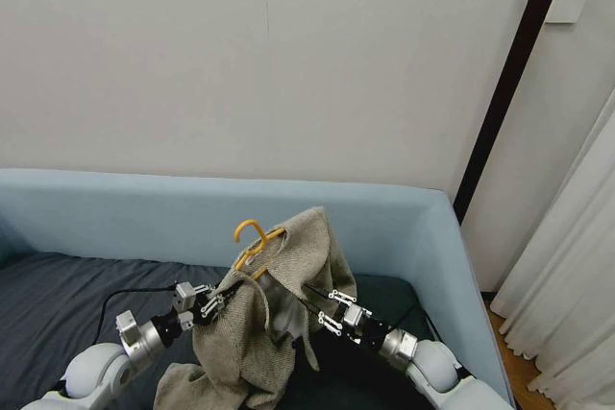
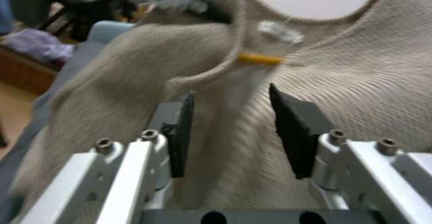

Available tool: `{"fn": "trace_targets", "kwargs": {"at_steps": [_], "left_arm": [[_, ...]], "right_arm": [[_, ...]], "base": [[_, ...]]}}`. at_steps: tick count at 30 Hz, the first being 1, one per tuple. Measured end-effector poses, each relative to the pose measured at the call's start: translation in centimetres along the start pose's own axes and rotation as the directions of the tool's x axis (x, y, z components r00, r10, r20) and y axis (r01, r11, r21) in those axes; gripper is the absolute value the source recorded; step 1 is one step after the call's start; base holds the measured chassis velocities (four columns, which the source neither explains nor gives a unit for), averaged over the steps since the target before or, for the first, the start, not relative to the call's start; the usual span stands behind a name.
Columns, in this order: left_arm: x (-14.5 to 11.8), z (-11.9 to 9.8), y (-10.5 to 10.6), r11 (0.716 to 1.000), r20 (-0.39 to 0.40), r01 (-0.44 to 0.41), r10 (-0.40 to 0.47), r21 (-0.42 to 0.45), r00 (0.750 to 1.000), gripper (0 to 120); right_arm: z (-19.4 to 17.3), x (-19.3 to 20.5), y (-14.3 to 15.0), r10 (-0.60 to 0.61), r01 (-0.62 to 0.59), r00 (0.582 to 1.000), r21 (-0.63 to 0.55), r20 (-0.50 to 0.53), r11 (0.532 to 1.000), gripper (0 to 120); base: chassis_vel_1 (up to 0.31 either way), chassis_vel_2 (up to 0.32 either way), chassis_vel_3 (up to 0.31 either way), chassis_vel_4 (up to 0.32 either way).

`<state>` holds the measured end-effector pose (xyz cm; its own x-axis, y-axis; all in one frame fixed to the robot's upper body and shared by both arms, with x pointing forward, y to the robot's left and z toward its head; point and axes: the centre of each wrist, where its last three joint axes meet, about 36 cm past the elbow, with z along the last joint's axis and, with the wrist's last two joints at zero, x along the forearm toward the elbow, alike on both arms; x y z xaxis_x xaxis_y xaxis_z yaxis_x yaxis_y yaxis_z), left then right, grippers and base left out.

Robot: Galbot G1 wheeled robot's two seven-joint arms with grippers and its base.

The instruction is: Pick up the clothes from the sofa and hang them on the clothes hanger.

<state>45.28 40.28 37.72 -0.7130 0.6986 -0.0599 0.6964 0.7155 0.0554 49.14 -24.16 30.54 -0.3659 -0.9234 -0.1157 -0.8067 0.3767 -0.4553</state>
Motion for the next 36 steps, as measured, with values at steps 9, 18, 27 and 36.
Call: {"fn": "trace_targets", "kwargs": {"at_steps": [9, 18, 27, 36], "left_arm": [[0.3, -0.6, -0.2, 1.000, 0.000, 0.023, -0.023, -0.010, 1.000, 8], [1.5, 0.3, -1.9, 0.999, -0.061, 0.031, -0.032, -0.005, 0.998, 8], [2.4, 0.4, -3.7, 0.999, -0.134, 0.020, -0.013, 0.047, 0.991, 8], [4.0, -1.8, -2.3, 0.992, -0.208, -0.128, 0.125, -0.004, 0.970, 8]], "right_arm": [[-1.6, -0.3, -1.8, -0.018, 0.029, 0.985, -0.062, 0.171, 0.998, 80], [-5.9, -7.3, 0.8, 0.436, -0.426, 0.896, -0.117, 0.081, 0.897, 100], [-7.2, -10.2, 2.1, 0.430, -0.435, 0.900, -0.092, -0.071, 0.896, 100], [-7.1, -6.8, -4.3, 0.148, -0.154, 0.988, -0.231, -0.041, 0.961, 100]], "base": [[0.000, 0.000, 0.000, 0.000], [0.000, 0.000, 0.000, 0.000], [0.000, 0.000, 0.000, 0.000], [0.000, 0.000, 0.000, 0.000]]}}
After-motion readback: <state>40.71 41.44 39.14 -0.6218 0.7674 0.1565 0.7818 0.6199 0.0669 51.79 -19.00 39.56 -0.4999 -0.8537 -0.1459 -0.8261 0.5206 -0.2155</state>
